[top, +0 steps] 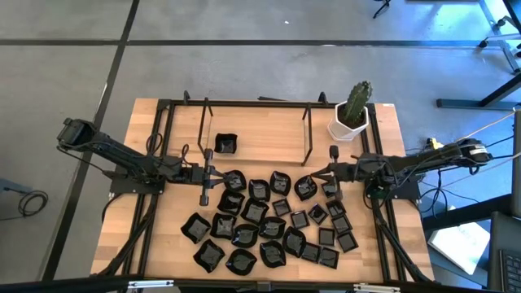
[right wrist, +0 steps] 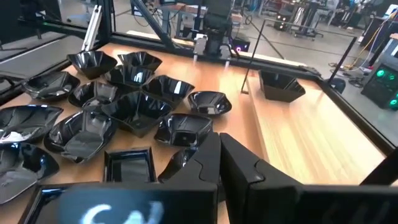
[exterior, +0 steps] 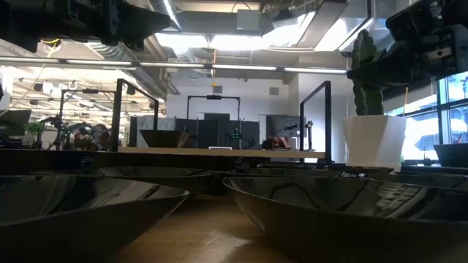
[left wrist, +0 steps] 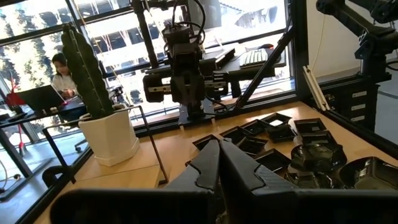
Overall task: Pick & Place Mini shaped plates
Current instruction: Put the leaf-shaped plate on the shelf
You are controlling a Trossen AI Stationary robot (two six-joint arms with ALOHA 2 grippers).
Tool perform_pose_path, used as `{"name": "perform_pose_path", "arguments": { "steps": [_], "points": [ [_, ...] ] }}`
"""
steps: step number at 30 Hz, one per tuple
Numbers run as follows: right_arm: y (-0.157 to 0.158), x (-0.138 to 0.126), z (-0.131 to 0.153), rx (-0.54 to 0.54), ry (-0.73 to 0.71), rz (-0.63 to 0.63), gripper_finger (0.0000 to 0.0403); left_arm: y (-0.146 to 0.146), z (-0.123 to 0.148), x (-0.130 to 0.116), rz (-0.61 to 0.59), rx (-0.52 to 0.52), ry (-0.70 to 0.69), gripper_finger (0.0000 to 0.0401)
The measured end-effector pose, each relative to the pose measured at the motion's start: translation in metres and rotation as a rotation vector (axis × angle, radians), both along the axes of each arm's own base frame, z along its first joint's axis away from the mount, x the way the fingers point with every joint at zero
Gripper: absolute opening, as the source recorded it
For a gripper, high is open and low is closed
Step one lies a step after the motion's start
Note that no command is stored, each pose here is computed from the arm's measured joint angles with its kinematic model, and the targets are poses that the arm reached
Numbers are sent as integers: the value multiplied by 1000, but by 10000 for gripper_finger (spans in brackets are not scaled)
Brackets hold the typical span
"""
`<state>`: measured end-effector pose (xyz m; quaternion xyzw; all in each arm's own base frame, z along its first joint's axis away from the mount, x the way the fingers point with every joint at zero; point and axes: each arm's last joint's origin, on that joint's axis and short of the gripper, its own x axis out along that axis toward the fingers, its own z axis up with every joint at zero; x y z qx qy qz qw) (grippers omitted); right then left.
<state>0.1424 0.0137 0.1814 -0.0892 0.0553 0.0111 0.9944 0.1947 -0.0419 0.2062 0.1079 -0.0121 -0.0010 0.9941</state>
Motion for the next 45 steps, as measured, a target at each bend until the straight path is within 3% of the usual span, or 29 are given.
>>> {"name": "perform_pose_path", "arguments": {
  "steps": [34, 45],
  "points": [
    [0, 0, 1, 2, -14, -1, 7, 0, 0, 0, 0, 1, 0, 6],
    [0, 0, 1, 2, -12, 0, 7, 0, 0, 0, 4, 51, 0, 5]
  ]
}}
